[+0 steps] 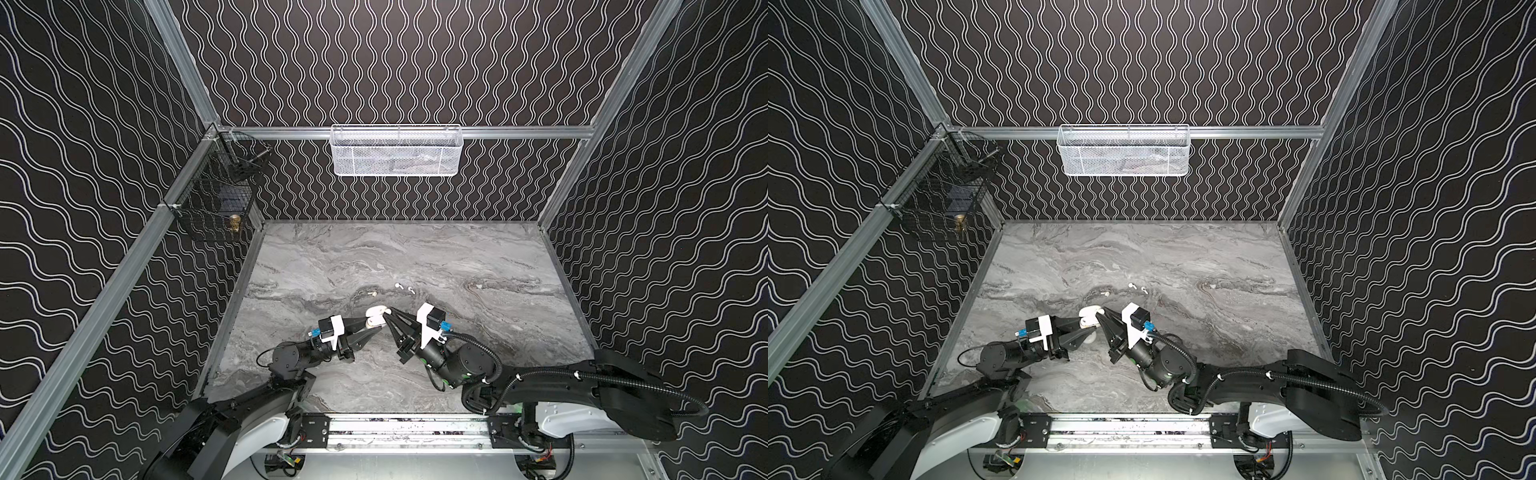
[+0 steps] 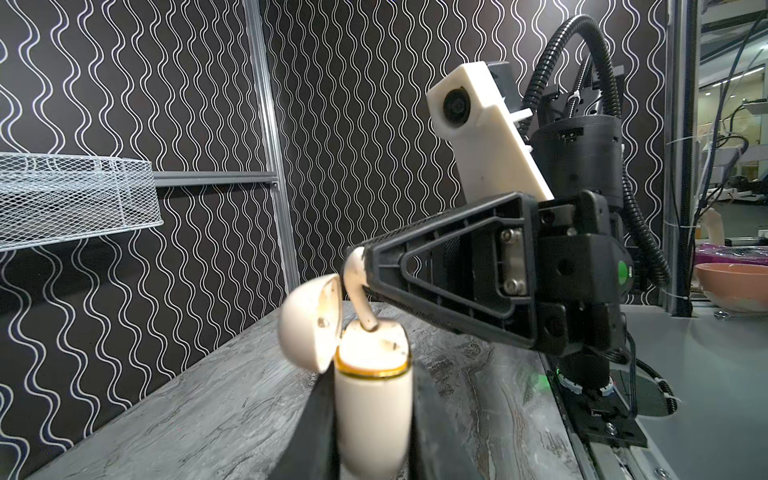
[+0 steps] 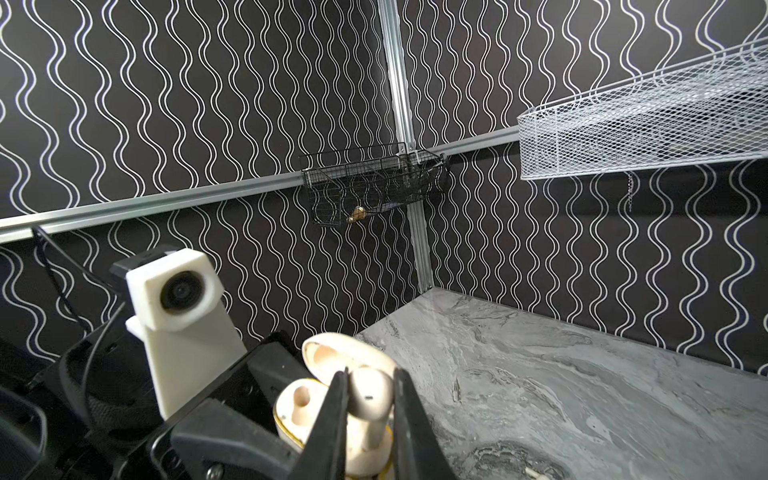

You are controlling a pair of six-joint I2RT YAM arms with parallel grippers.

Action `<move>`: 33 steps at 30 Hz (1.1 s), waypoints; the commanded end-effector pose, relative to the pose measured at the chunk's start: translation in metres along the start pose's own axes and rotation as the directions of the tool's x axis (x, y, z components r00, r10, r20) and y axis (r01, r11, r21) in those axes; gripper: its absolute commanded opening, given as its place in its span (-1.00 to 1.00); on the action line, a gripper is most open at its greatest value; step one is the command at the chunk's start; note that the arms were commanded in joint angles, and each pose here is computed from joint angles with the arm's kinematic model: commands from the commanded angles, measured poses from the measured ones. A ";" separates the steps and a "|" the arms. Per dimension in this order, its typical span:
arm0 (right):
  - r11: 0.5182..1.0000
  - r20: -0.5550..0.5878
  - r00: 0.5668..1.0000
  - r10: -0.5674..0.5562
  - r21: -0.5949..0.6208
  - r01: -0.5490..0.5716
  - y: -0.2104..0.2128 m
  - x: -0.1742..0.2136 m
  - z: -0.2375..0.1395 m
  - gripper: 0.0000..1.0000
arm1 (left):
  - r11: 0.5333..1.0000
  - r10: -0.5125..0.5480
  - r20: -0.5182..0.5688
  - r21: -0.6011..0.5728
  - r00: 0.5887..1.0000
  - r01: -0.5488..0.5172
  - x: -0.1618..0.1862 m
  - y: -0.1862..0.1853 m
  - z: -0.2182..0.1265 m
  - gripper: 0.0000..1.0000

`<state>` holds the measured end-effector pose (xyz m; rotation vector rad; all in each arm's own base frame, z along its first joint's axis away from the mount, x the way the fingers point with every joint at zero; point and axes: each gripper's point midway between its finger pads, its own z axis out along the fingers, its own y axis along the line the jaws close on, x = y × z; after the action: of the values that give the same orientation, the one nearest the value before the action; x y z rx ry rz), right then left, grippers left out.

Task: Insert the wireless bluetooth earbuds into the charging case
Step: 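Carry the earbud with the right gripper over the case held by the left gripper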

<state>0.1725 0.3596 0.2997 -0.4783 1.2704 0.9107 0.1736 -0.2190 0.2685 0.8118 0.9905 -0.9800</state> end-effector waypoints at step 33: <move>0.977 -0.094 0.981 -0.171 0.117 0.181 0.008 -0.002 0.013 -0.89 | 0.985 0.069 0.000 -0.157 0.998 -0.068 -0.007 0.023 -0.006 -1.00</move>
<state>0.1755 0.3715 0.3047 -0.5201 1.3234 0.6530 0.1916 -0.2048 0.2692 0.7089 1.0408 -0.8500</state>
